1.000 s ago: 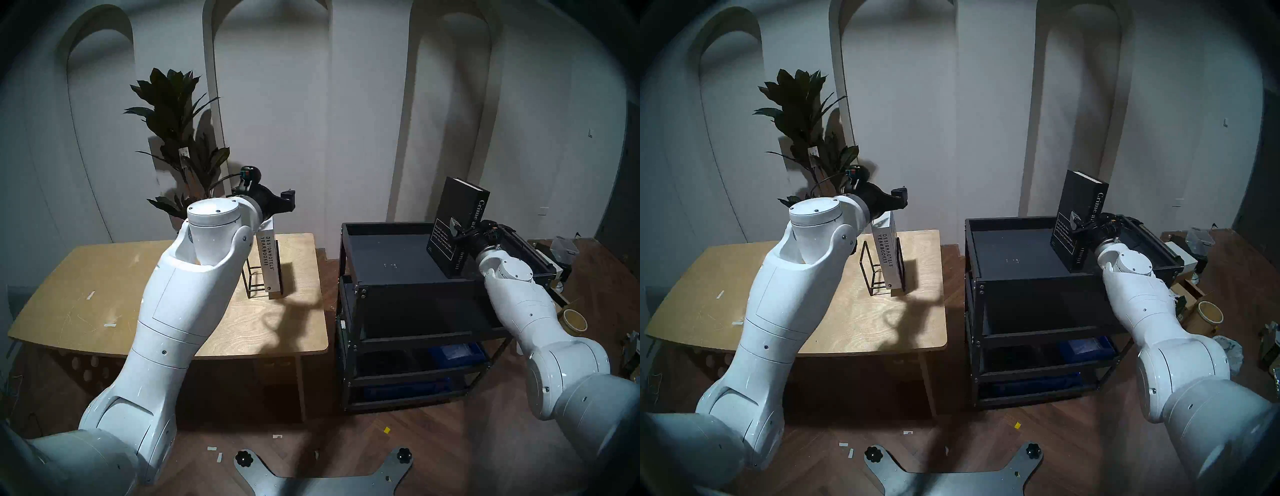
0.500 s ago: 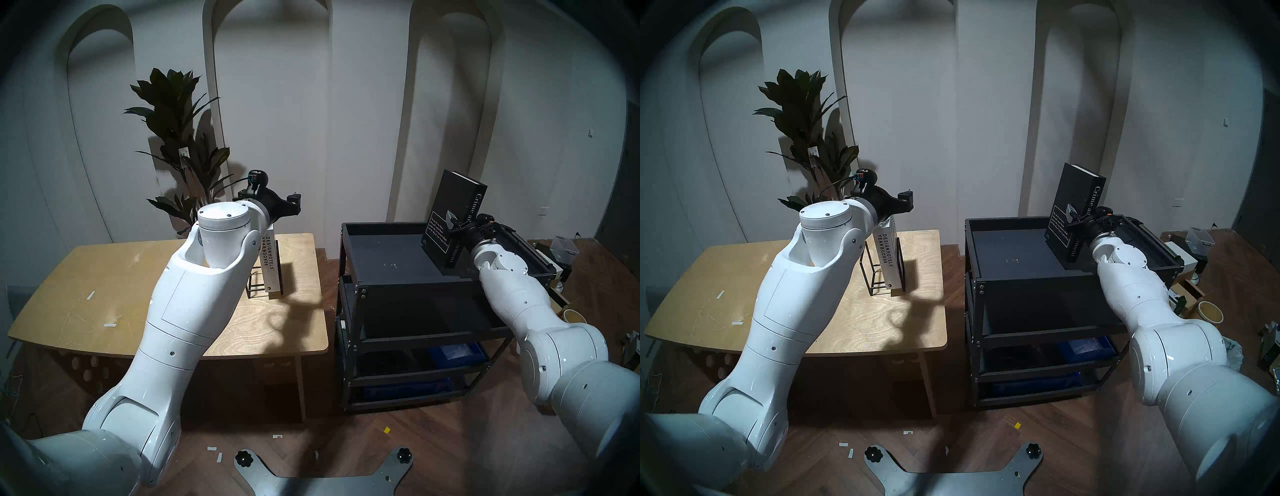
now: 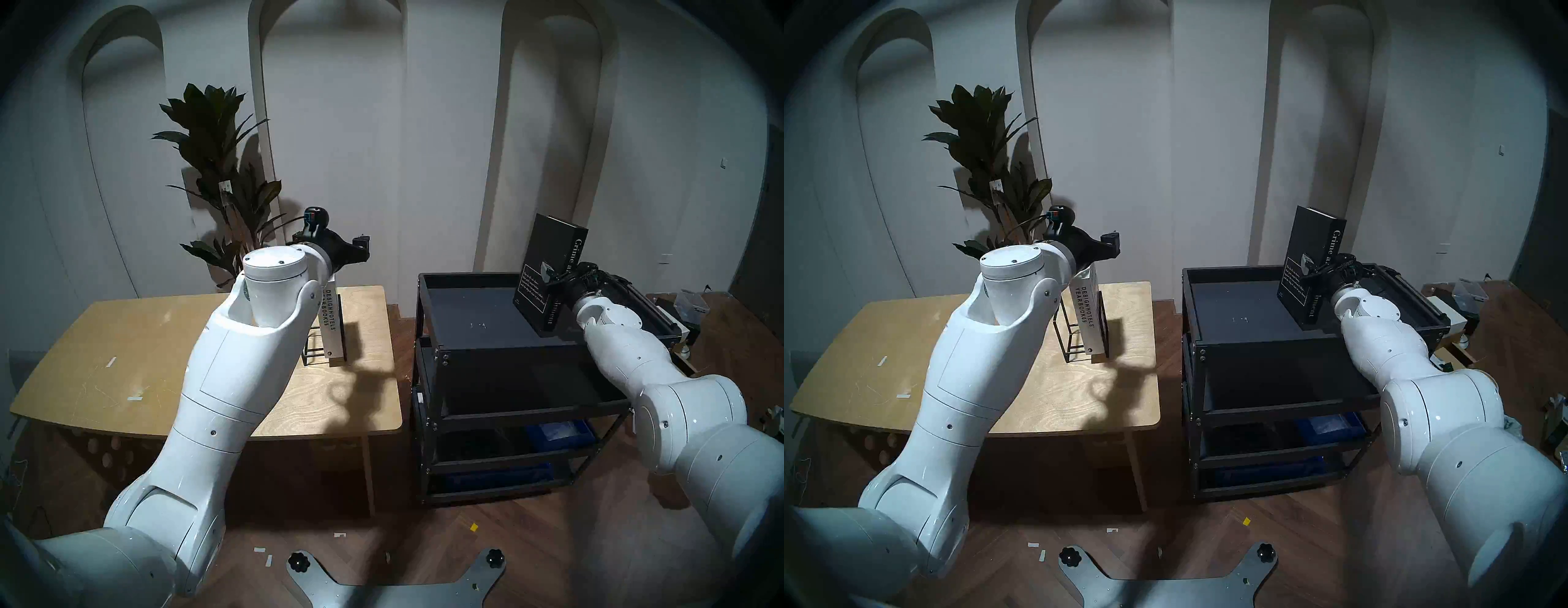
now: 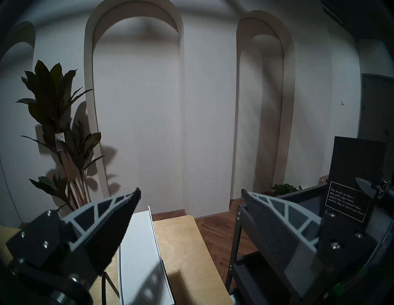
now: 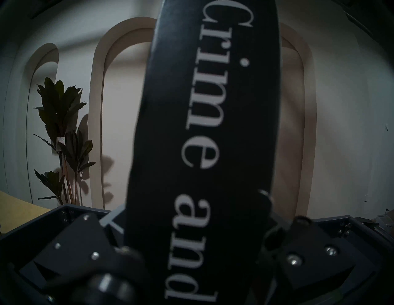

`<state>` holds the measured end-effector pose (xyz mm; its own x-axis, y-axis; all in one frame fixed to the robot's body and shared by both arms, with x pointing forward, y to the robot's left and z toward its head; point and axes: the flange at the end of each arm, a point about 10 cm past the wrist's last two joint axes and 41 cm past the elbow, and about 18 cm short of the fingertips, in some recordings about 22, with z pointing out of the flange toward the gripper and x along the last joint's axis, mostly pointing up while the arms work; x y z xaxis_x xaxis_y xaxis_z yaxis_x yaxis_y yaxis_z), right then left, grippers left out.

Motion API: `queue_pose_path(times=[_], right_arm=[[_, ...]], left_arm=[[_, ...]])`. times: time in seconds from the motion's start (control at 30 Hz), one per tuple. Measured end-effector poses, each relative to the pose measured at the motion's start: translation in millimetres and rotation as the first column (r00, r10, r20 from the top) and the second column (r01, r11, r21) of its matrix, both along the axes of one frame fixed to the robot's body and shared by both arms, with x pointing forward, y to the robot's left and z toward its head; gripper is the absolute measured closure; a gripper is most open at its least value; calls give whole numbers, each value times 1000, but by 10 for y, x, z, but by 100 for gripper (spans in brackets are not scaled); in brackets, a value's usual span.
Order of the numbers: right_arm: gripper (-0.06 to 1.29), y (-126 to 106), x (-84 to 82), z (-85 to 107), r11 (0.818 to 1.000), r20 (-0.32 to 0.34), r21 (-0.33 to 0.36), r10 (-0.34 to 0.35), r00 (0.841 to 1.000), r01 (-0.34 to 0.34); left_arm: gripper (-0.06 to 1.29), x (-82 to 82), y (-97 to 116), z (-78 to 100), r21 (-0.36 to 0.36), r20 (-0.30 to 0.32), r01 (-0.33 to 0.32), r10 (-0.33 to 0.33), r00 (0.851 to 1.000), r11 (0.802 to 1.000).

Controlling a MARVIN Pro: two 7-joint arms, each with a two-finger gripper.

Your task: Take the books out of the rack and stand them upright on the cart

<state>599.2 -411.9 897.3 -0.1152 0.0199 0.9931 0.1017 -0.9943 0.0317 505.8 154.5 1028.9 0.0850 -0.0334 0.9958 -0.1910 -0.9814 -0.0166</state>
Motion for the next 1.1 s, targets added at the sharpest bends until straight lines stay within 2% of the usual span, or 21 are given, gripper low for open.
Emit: queue_pose_path(times=[0.43,1.1], right_arm=[[55,60,19,-40,998,-9,-49,28,1000,-29],[55,-5,-49,-131,996,-10,-74,39,999,-39]], left_arm=[[0,-6,-3,-1,-14,-10,4,-5,1000,1000],[0,-12,-47,-30,-20,-41,13,-14,999,1000]])
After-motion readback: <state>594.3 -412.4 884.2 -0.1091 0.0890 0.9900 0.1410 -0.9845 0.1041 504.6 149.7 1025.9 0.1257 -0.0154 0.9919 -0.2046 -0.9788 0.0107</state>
